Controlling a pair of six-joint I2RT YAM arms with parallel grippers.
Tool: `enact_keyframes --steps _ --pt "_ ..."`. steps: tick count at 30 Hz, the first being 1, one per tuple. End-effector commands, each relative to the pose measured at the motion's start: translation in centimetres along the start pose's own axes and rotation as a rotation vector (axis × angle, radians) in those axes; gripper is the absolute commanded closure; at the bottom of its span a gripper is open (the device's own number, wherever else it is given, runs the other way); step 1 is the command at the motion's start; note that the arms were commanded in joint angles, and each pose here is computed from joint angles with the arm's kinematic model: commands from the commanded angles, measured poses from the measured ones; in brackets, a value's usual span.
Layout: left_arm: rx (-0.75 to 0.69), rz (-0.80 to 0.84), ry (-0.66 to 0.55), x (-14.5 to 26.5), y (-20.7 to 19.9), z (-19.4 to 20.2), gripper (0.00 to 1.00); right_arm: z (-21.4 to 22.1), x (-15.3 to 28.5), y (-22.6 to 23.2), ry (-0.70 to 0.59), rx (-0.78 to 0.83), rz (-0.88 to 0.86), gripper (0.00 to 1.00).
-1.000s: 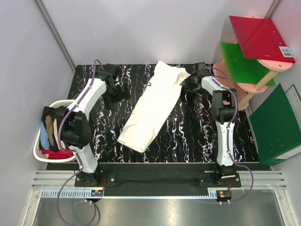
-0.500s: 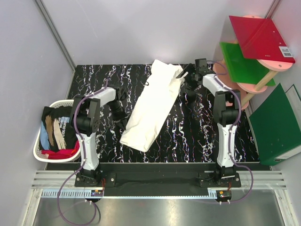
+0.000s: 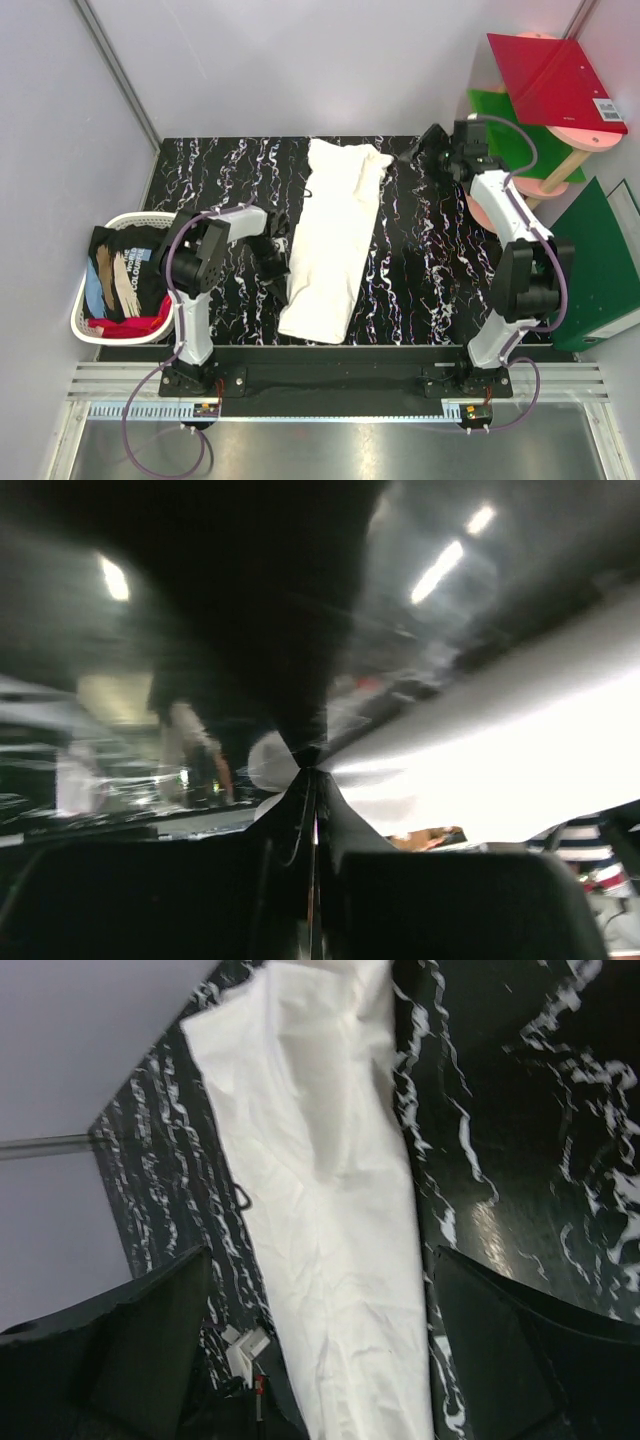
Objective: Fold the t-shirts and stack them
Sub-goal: Rotate the tshirt 90 degrees
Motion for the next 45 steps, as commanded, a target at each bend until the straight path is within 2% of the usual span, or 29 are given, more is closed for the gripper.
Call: enact_keyframes --steps 1,5,11,16,19,20,22,23,25,26,27,31,36,45 --pt "-0.106 0.037 0.024 -3.1 -1.0 0.8 1.0 3.7 3.3 -2.6 0.076 0.008 0.09 0.0" --pt "-0.175 0.121 0.025 -3.7 -2.3 1.2 0.98 7.9 6.4 -5.4 0.142 -0.068 0.141 0.0" --pt "-0.237 0.199 0.002 -4.2 -3.8 0.0 0.98 13.1 11.6 -6.9 0.252 -0.182 0.115 0.0" --pt "-0.311 0.286 0.006 -4.7 -5.5 -0.7 0.97 15.2 16.0 -7.4 0.249 -0.187 0.099 0.0" --pt "-0.333 0.317 0.06 -5.3 -5.9 -0.2 0.96 16.6 17.5 -7.7 0.293 -0.198 0.085 0.0" --pt "-0.327 0.307 0.073 -5.6 -5.5 0.1 0.9 17.4 17.5 -8.2 0.319 -0.214 0.095 0.0" --pt "-0.3 0.18 0.025 -5.3 -3.6 0.2 0.68 18.4 17.8 -8.4 0.372 -0.231 0.078 0.0" --pt "-0.283 0.123 0.008 -5.3 -2.3 0.5 0.47 19.3 17.6 -9.0 0.409 -0.247 0.088 0.0" --pt "-0.285 0.062 -0.085 -3.7 -1.0 1.2 0.23 20.4 17.8 -9.2 0.481 -0.264 0.072 0.0" --pt "-0.267 0.038 -0.09 -3.7 0.2 2.0 0.01 21.1 17.7 -9.9 0.511 -0.266 0.084 0.0" --pt "-0.271 0.039 -0.15 -2.4 0.4 2.6 0.01 21.7 17.9 -10.1 0.542 -0.27 0.078 0.0" --pt "-0.217 0.058 -0.202 -1.0 1.7 4.3 0.01 24.0 18.0 -11.8 0.635 -0.285 0.099 0.0" --pt "-0.164 0.1 -0.191 -1.4 1.7 5.3 0.01 26.5 17.9 -13.8 0.737 -0.3 0.11 0.0" --pt "-0.155 0.148 -0.169 -3.1 -0.2 5.9 0.01 28.1 16.5 -15.0 0.779 -0.331 0.06 0.0"
Point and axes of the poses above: each gripper's point midway between its finger pads, its own x axis back along the fingers, its own y axis along the line the jaws close on, z = x × y, the point moved 5 cm from there along x, back along the fingers, and after that the axes turned 2 degrees about x, right-handed, at the moved point
